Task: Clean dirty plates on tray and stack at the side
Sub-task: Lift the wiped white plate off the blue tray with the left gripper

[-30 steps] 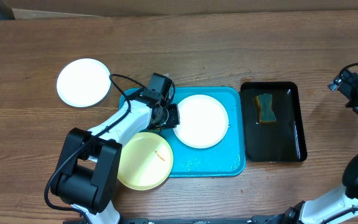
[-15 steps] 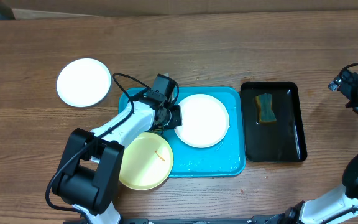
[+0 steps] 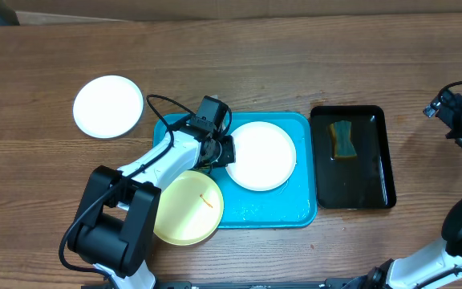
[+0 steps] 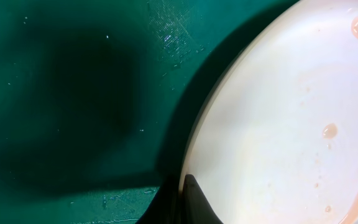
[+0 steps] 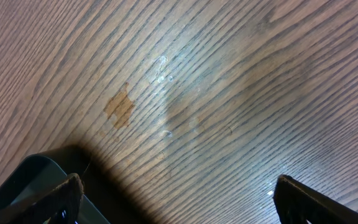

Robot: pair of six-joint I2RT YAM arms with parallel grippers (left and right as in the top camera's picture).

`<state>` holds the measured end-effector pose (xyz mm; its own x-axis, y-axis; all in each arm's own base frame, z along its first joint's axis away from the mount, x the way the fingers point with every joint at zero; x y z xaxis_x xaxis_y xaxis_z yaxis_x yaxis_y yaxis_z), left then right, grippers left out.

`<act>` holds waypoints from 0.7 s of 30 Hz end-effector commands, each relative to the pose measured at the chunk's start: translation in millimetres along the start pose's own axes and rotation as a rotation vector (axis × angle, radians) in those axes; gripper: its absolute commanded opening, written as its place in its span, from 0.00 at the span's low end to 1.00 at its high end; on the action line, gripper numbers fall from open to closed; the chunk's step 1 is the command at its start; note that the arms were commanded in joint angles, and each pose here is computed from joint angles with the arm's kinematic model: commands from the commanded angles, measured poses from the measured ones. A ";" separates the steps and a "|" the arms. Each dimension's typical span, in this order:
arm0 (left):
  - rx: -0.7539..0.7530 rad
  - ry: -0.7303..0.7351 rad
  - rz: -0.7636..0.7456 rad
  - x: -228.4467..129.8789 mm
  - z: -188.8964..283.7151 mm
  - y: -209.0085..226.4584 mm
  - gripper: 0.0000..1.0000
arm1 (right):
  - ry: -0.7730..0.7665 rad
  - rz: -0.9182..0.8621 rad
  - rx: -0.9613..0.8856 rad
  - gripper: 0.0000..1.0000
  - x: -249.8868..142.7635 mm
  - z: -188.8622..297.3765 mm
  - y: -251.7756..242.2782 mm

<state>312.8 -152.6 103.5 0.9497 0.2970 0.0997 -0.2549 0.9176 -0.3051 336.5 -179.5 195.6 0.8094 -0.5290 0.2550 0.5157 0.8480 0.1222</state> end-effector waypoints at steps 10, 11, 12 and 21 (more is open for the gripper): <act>0.064 -0.103 -0.113 22.7 37.0 -20.4 0.04 | -0.028 -0.002 -0.001 1.00 4.1 6.6 0.4; 0.062 -0.109 -0.118 25.7 42.3 -24.1 0.04 | -0.028 -0.002 -0.001 1.00 4.1 6.6 0.4; 0.057 -0.116 -0.123 28.8 47.7 -27.8 0.04 | -0.028 -0.002 -0.001 1.00 4.1 6.6 0.4; 0.015 -0.162 -0.152 46.5 110.4 -66.0 0.04 | -0.028 -0.002 -0.001 1.00 4.1 6.6 0.4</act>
<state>348.4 -160.5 196.1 0.9520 0.2219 0.2107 -0.1720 0.9576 -0.2313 336.5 -179.5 195.4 0.8095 -0.5290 0.2546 0.5156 0.8480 0.1226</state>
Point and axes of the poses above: each gripper's point midway between its finger pads, its own z axis back along the fingers, its own y axis along the line the jaws close on, x = y × z, the point moved 10 cm from there along z, back along the fingers, and after that the axes turned 12 degrees about z, right-handed, at the moved point
